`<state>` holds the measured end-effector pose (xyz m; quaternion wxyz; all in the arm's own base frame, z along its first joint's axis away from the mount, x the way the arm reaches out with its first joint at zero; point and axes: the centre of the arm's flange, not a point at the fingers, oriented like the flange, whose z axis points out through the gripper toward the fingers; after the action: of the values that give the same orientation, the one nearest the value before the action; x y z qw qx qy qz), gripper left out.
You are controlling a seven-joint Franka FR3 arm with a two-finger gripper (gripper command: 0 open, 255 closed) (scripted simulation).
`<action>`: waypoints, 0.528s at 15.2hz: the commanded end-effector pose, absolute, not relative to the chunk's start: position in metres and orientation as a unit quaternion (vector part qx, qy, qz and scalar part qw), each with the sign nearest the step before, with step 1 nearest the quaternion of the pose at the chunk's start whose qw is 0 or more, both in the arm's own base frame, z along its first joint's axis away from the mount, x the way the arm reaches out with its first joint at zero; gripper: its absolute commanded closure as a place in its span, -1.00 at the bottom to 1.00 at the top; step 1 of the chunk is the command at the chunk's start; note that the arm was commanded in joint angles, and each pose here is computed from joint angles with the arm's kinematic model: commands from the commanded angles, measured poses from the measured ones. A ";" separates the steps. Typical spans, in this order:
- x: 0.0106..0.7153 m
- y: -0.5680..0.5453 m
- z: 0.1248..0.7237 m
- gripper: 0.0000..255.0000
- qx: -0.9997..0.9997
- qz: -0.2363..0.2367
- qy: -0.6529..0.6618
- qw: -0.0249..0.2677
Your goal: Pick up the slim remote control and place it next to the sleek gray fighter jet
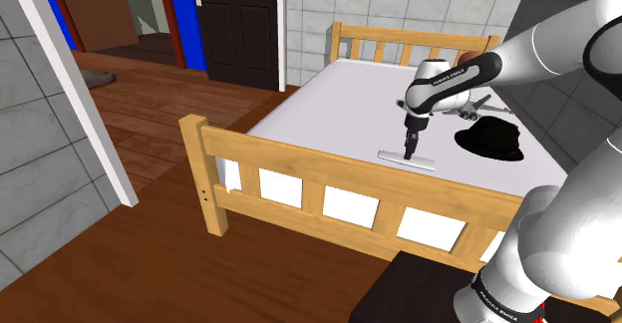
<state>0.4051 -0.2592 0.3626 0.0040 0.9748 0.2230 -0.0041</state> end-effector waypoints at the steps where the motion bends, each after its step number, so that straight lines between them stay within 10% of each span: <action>1: 0.406 -0.262 0.352 -1.00 0.974 -0.003 0.226 0.005; 8: 0.406 -0.262 0.327 -1.00 0.974 -0.003 0.226 0.005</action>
<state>0.4061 -0.2624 0.3288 0.0046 0.9740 0.2263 -0.0030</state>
